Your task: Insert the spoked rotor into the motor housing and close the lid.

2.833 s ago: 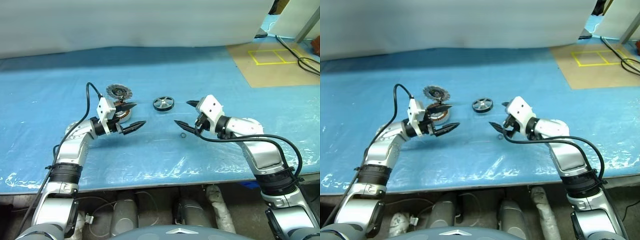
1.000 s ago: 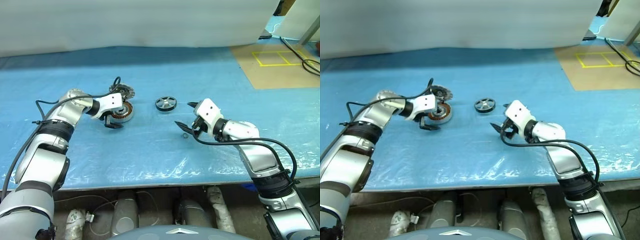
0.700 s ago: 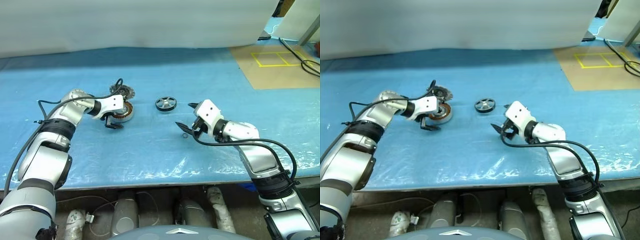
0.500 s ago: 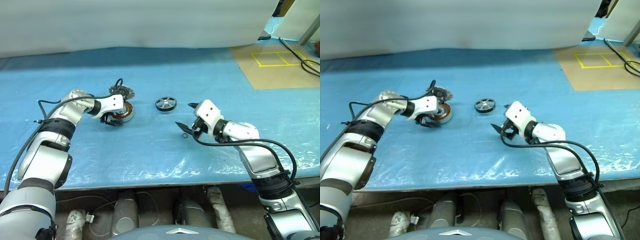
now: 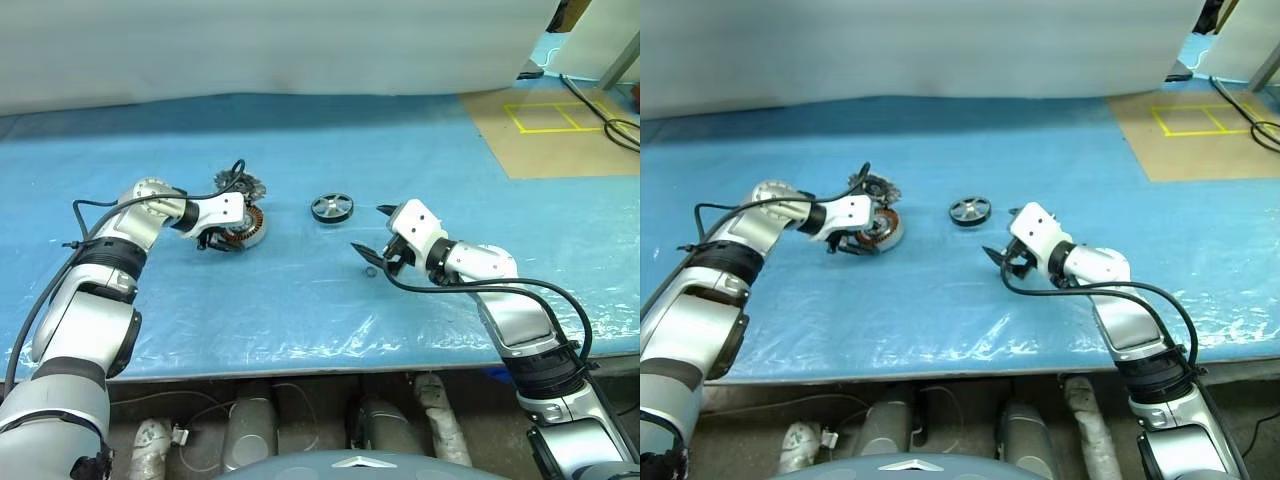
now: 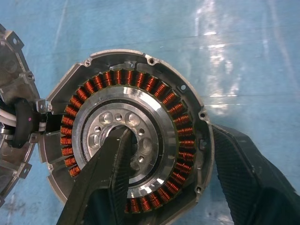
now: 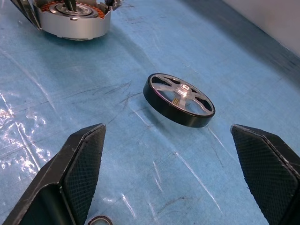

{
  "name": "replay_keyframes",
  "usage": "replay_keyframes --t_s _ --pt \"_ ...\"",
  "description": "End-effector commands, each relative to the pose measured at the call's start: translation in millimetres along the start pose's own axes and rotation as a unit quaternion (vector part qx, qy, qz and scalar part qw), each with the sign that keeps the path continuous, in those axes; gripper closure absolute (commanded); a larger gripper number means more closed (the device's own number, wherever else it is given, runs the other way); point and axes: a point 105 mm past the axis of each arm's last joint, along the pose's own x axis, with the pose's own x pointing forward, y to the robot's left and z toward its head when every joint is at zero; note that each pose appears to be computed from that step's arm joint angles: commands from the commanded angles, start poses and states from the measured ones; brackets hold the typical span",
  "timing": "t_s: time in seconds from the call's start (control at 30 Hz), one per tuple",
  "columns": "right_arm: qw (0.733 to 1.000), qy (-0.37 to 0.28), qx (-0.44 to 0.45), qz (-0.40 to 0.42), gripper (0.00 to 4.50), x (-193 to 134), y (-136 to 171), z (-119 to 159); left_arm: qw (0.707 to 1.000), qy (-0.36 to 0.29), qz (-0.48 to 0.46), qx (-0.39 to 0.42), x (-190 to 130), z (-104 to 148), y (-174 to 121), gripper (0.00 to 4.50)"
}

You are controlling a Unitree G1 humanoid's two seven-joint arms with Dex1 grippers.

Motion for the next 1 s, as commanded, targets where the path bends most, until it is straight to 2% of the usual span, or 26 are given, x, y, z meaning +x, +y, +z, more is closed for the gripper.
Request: replay_keyframes --t_s 0.03,0.27,0.57,0.8,1.0 --pt "1.0 -0.015 -0.012 -0.005 0.0 -1.6 -1.7 7.1 0.998 -0.052 -0.046 -0.009 4.5 15.2 -15.3 2.24" --pt "1.0 -0.015 -0.011 -0.007 0.0 -1.2 -2.6 7.1 0.998 -0.036 -0.057 0.008 17.1 45.8 -31.0 2.24" --pt "1.0 -0.014 -0.005 0.0 0.0 -0.9 3.9 5.0 0.994 -0.04 -0.099 0.009 56.2 81.8 -65.7 2.24" --pt "1.0 -0.008 -0.003 -0.004 0.0 -4.1 3.7 1.9 0.991 -0.032 -0.128 -0.004 62.5 86.8 -76.1 2.24" --pt "1.0 -0.005 0.002 -0.004 0.0 -4.6 9.6 -0.8 0.987 -0.041 -0.144 -0.056 71.3 90.4 -87.6 2.24"
